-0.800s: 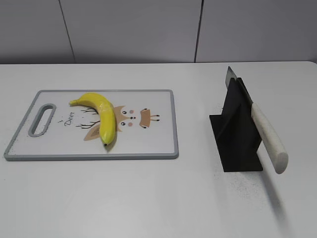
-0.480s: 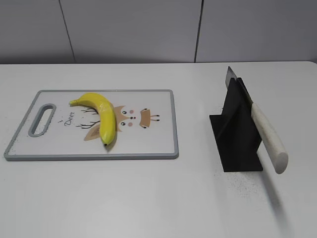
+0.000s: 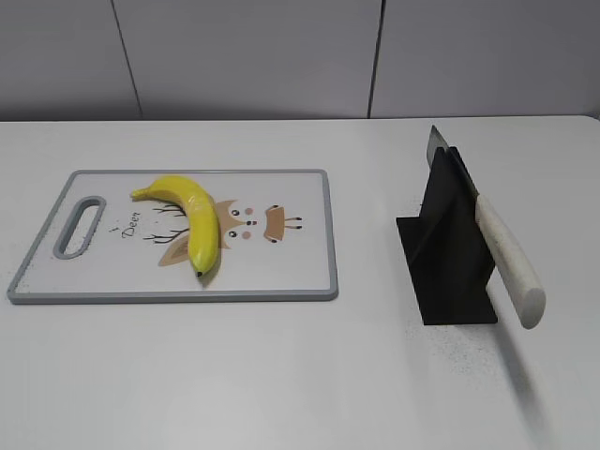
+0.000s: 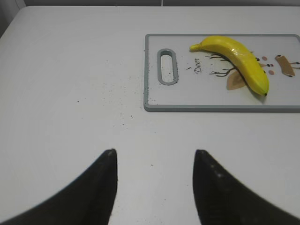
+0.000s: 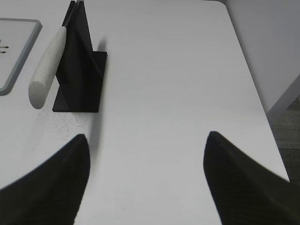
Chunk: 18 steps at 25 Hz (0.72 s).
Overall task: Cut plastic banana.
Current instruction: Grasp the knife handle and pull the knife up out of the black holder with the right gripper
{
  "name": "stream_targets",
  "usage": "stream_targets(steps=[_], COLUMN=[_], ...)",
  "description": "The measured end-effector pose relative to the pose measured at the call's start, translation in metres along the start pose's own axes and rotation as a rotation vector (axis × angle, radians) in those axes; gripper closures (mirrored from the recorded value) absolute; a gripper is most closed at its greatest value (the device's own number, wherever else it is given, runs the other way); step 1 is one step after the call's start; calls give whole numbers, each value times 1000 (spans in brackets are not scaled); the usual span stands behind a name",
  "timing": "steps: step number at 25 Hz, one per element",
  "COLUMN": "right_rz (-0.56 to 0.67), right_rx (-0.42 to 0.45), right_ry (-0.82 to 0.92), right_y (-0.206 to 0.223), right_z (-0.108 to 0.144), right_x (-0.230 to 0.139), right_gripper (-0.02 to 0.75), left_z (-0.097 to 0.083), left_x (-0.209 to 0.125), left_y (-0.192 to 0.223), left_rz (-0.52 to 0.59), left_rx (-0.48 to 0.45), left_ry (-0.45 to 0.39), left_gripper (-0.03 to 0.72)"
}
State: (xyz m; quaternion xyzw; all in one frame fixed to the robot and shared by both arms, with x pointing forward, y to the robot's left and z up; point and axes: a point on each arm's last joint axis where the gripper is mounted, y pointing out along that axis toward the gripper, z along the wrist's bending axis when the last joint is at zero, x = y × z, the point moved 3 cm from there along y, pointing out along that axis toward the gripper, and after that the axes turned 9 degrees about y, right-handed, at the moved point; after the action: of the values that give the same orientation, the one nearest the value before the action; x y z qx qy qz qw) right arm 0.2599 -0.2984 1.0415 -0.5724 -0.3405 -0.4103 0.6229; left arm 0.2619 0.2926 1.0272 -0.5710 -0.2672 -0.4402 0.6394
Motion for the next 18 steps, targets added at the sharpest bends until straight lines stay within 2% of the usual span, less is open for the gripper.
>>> stream_targets(steps=[18], right_rz=[0], right_rx=[0], right_ry=[0], right_y=[0], right_z=[0], right_x=[0], right_gripper=[165], left_z=[0], left_x=[0], left_y=[0], left_rz=[0], left_rx=[0], left_ry=[0], left_gripper=[176])
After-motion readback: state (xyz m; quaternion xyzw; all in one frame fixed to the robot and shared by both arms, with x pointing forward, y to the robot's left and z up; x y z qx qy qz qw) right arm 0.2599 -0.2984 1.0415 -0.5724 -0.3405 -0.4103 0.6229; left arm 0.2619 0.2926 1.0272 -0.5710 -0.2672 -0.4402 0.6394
